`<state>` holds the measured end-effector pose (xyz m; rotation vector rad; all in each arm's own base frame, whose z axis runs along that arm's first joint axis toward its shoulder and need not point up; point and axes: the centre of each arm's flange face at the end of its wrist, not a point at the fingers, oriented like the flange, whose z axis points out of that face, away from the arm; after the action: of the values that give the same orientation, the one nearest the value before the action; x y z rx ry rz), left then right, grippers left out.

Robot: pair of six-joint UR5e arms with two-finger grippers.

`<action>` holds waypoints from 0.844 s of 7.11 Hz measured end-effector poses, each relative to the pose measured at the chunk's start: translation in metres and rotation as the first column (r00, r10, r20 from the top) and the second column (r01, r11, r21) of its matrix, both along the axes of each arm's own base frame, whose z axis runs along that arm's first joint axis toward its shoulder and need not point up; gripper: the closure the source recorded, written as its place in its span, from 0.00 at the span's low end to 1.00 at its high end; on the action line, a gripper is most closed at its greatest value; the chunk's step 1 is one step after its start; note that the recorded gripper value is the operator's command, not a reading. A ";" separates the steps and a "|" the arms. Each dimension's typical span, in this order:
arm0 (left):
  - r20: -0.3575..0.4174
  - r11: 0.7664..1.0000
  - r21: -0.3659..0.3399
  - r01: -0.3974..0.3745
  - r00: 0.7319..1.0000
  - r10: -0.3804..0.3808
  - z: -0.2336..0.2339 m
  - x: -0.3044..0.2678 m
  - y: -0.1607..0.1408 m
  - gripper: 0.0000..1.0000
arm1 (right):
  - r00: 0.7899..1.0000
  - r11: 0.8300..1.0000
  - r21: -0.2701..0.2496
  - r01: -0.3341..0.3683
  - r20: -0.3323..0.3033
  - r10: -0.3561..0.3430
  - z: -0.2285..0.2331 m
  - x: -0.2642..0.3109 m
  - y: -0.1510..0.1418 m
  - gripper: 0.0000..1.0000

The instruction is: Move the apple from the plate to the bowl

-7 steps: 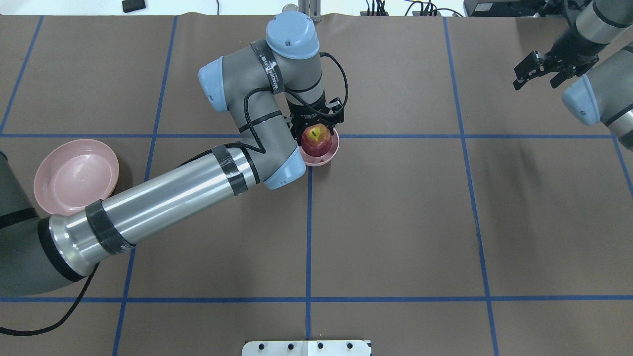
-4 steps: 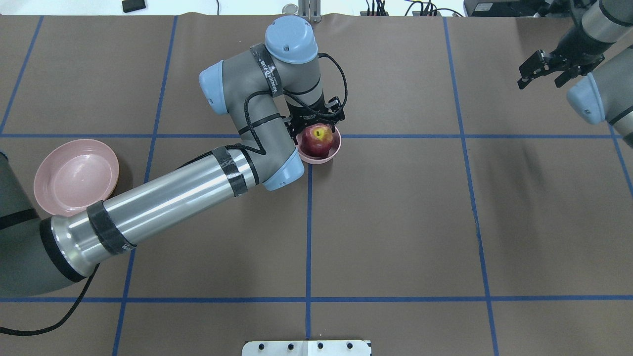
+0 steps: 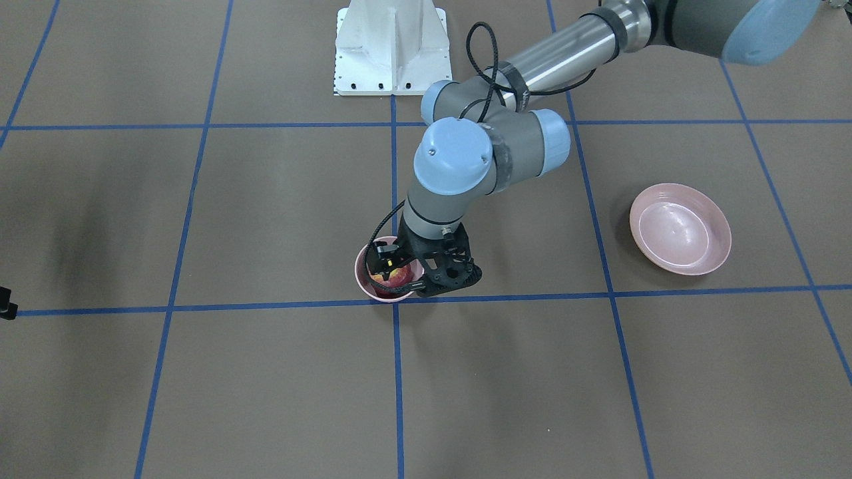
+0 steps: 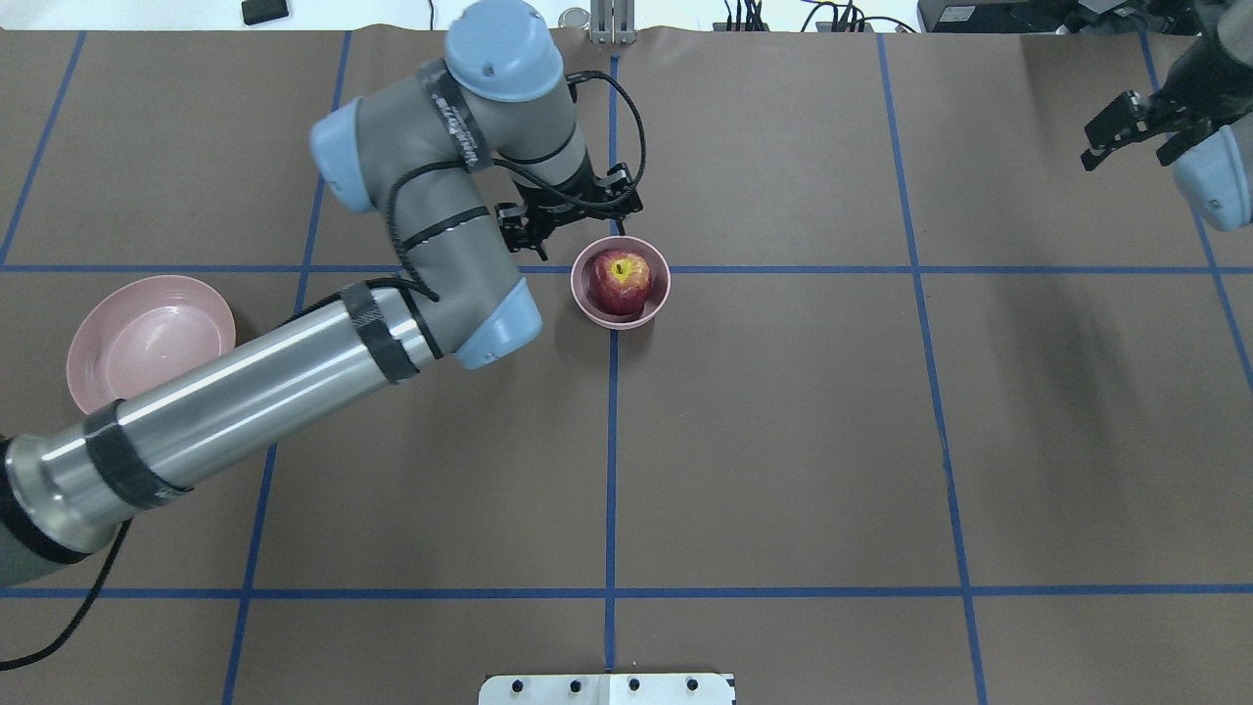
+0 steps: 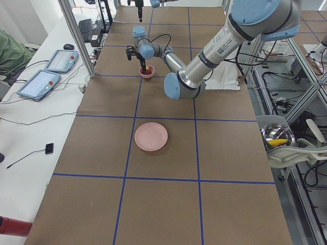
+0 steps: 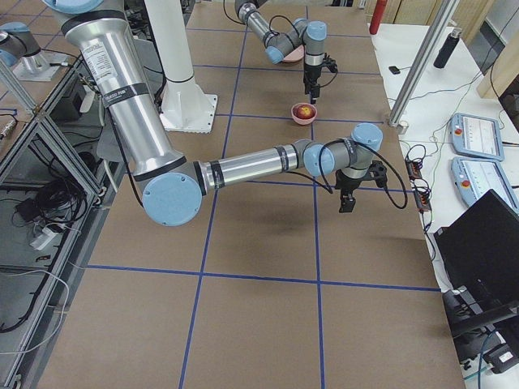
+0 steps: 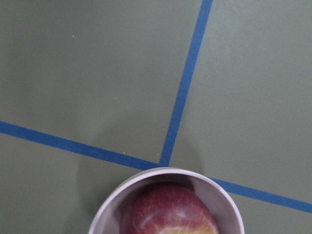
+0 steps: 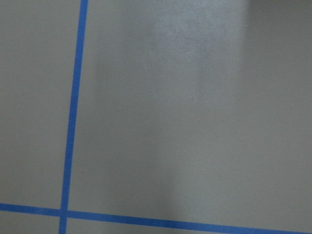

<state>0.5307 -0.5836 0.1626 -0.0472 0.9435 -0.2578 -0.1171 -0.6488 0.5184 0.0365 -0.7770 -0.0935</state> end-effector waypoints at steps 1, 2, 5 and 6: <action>0.049 0.998 0.054 -0.032 0.998 0.029 0.017 -0.050 0.007 0.01 | 1.000 1.000 0.007 0.026 -0.015 -0.026 0.027 0.025 0.011 0.00; 0.110 0.991 0.111 -0.074 0.992 0.062 0.047 -0.107 0.013 0.01 | 0.999 0.999 0.005 0.044 -0.024 -0.044 0.056 0.049 0.027 0.00; 0.239 0.972 0.178 -0.151 0.965 0.106 0.177 -0.276 0.004 0.01 | 0.999 0.999 -0.008 0.032 -0.032 -0.032 0.109 0.110 0.070 0.00; 0.240 0.970 0.174 -0.172 0.962 0.128 0.219 -0.337 0.000 0.01 | 0.999 1.000 -0.014 0.027 -0.037 -0.027 0.117 0.115 0.082 0.00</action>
<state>0.1939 -0.5840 0.3815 0.0876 0.7284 -0.0278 -0.0017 -0.5667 0.6352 0.0112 -0.7411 -0.1142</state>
